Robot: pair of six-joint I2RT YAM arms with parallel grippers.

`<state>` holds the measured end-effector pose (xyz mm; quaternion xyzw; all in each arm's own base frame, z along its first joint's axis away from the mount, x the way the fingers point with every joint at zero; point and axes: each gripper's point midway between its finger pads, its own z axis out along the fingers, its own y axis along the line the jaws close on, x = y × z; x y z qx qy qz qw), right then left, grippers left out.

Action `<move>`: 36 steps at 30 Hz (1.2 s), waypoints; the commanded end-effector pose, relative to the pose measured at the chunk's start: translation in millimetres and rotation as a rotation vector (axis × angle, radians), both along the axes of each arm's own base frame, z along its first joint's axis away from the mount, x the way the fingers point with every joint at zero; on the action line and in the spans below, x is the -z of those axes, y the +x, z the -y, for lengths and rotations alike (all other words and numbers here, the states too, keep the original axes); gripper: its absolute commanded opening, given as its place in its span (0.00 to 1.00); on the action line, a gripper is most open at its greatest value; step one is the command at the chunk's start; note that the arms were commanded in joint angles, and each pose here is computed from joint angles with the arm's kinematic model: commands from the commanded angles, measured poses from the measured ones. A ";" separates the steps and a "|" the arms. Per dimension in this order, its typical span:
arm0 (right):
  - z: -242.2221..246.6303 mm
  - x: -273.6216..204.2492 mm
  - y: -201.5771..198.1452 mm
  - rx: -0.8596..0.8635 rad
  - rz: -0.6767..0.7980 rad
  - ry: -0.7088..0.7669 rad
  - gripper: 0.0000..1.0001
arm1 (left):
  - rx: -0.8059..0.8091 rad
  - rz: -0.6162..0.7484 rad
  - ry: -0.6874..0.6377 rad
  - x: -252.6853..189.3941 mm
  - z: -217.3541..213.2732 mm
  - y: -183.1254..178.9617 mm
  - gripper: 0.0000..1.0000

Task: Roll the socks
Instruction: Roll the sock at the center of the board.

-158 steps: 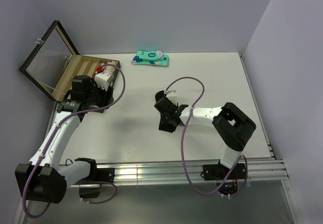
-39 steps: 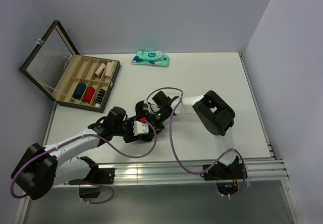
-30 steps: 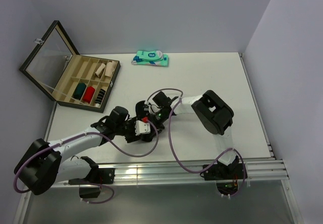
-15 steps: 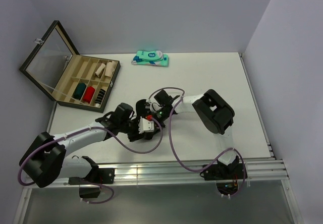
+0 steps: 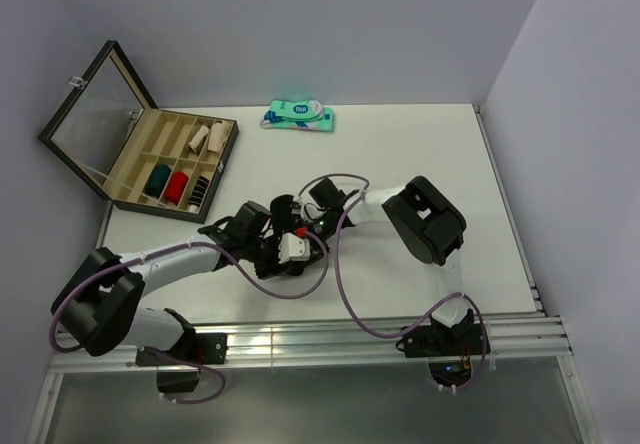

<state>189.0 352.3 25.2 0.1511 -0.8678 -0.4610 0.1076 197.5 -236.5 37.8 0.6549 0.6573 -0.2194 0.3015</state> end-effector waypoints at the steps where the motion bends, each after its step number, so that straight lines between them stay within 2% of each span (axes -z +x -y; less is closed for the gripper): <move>1: -1.7 -15.0 1.4 0.008 0.020 0.048 0.16 | 0.012 -0.010 -0.007 -7.7 8.8 4.2 0.51; 5: -3.0 -21.8 3.0 0.024 0.039 0.065 0.16 | -0.001 -0.027 0.009 -3.4 7.9 5.1 0.38; 7: -2.5 -23.4 3.2 0.030 0.051 0.068 0.16 | 0.001 -0.040 0.012 -2.3 8.0 2.8 0.35; 8: -3.3 -29.3 3.8 0.037 0.058 0.078 0.16 | 0.001 -0.050 0.017 -0.3 7.4 2.0 0.29; 13: -3.6 -38.5 5.4 0.067 0.083 0.095 0.17 | 0.000 -0.099 0.041 6.7 6.0 -2.9 0.13; 14: -3.2 -40.2 9.9 0.090 0.117 0.078 0.21 | 0.002 -0.113 0.045 8.1 6.8 -3.6 0.07; 16: 0.8 -39.7 12.2 0.120 0.151 0.064 0.27 | 0.000 -0.145 0.058 10.2 5.3 -7.3 0.03; 17: 2.4 -45.8 16.4 0.150 0.196 0.058 0.34 | 0.001 -0.156 0.065 12.0 5.1 -7.9 0.00; 20: 13.3 -51.3 22.4 0.222 0.269 0.021 0.42 | 0.001 -0.209 0.095 16.0 1.1 -14.9 0.00; 24: 34.1 -51.9 35.9 0.364 0.378 -0.061 0.45 | 0.008 -0.280 0.120 14.4 -2.2 -23.2 0.00; 25: 43.3 -43.8 29.5 0.391 0.365 -0.090 0.46 | 0.012 -0.293 0.125 13.0 -3.3 -24.1 0.00; 26: 44.3 -57.0 33.0 0.425 0.407 -0.056 0.47 | 0.017 -0.306 0.122 9.9 -1.4 -22.7 0.00; 28: 61.6 -49.1 36.7 0.510 0.438 -0.102 0.48 | 0.019 -0.359 0.139 6.7 -7.8 -28.1 0.00; 36: 109.6 -81.3 46.0 0.743 0.747 -0.105 0.47 | 0.030 -0.566 0.225 7.1 -21.2 -38.8 0.00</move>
